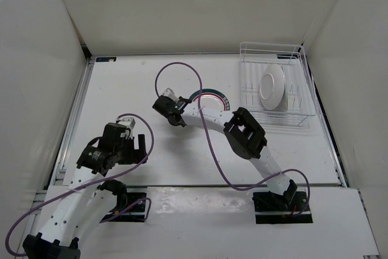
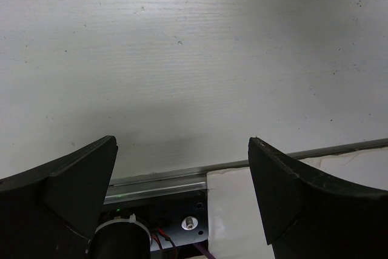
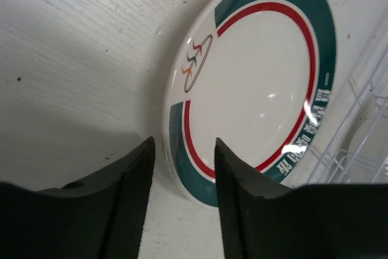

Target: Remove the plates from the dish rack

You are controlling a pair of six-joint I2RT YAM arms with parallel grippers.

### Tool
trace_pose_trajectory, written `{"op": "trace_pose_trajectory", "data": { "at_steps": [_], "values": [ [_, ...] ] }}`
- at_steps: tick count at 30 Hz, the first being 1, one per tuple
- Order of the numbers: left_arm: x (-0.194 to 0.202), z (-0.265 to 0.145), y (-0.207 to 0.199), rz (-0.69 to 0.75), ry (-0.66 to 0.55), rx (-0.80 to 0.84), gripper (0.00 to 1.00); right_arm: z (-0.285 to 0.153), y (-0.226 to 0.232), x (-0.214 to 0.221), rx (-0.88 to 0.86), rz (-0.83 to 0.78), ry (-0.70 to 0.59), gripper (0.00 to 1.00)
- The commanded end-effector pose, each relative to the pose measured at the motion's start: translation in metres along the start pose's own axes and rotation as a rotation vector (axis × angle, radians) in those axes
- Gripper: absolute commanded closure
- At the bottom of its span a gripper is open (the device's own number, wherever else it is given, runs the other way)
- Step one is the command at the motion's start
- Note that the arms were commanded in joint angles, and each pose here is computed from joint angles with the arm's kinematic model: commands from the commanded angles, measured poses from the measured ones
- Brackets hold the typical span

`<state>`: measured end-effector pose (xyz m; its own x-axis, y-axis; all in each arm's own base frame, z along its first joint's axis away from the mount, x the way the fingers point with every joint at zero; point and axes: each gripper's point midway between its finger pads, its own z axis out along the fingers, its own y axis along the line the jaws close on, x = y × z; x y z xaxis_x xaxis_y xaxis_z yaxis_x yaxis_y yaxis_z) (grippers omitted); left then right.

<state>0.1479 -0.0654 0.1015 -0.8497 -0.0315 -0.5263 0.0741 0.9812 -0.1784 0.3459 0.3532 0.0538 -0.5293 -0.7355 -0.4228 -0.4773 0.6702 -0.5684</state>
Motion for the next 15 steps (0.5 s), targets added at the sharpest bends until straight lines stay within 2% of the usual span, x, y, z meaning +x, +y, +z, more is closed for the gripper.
{"op": "trace_pose_trajectory", "data": {
  "at_steps": [1,3,6,9,11,12,14,15],
  "values": [
    [-0.005,-0.002,-0.005,0.006,-0.022,0.025,0.00,-0.022,-0.004,-0.015,-0.085,0.049,-0.038,0.51],
    [-0.004,-0.003,-0.004,0.004,-0.023,0.025,0.00,-0.036,-0.013,-0.018,-0.114,0.054,-0.062,0.49],
    [-0.005,-0.003,-0.005,0.006,-0.031,0.027,0.00,-0.060,-0.016,-0.026,-0.216,0.062,-0.114,0.41],
    [-0.005,-0.003,-0.004,0.004,-0.031,0.026,0.00,-0.085,-0.040,-0.031,-0.254,0.113,-0.156,0.40],
    [-0.005,-0.004,-0.004,0.005,-0.034,0.023,0.00,-0.100,-0.062,-0.029,-0.254,0.169,-0.183,0.40],
    [-0.005,-0.004,-0.004,0.005,-0.035,0.023,0.00,-0.114,-0.097,-0.026,-0.254,0.264,-0.216,0.40],
    [-0.005,-0.005,-0.003,0.003,-0.039,0.021,0.00,-0.113,-0.114,-0.009,-0.268,0.323,-0.194,0.42],
    [-0.006,-0.005,-0.004,0.001,-0.044,0.025,0.00,-0.115,-0.154,0.010,-0.229,0.441,-0.195,0.42]
  ]
}}
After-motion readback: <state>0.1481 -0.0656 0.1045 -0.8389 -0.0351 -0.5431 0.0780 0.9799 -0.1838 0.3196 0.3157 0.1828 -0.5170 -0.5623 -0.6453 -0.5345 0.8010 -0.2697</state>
